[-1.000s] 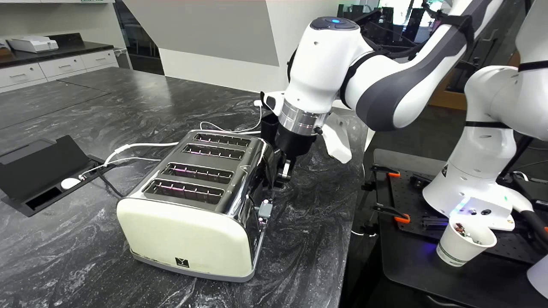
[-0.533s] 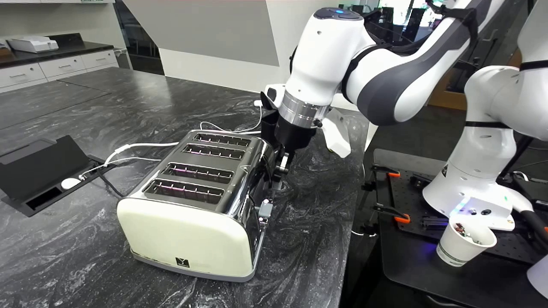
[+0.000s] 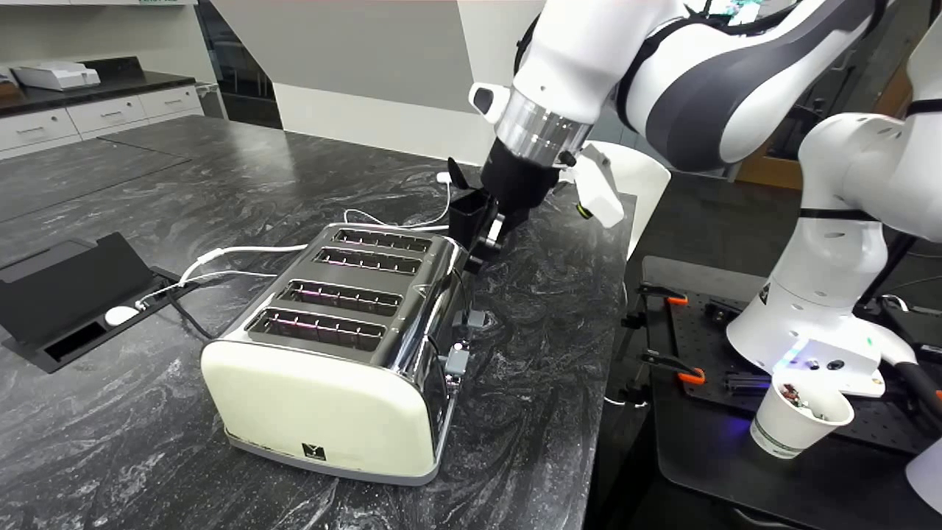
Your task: Push the right lever down
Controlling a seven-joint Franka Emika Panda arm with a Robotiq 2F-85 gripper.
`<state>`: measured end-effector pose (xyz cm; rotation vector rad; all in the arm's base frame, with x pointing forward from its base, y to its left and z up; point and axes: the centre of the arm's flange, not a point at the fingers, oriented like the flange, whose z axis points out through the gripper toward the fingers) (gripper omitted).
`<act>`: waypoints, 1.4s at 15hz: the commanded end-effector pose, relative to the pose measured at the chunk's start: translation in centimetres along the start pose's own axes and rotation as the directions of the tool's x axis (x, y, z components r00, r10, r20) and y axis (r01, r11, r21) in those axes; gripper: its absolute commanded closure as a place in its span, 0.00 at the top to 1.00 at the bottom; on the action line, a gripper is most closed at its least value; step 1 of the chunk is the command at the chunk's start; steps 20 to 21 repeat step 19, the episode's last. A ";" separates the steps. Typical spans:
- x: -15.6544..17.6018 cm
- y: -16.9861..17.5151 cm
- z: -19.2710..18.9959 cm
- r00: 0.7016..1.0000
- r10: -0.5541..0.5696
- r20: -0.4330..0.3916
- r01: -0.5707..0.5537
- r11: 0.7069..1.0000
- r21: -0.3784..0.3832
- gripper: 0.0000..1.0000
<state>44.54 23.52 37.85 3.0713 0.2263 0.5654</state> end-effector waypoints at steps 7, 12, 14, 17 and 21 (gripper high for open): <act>-2.9 -0.5 -9.6 0.988 -0.031 -0.154 0.018 0.996 -0.084 0.00; -4.1 -0.7 -11.5 0.976 -0.049 -0.212 0.027 0.994 -0.108 0.00; -4.5 -0.8 -11.9 0.972 -0.054 -0.228 0.028 0.993 -0.116 0.00; -4.9 -0.8 -12.4 0.968 -0.062 -0.245 0.032 0.992 -0.124 0.00; -5.0 -0.7 -12.5 0.966 -0.065 -0.252 0.033 0.991 -0.128 0.00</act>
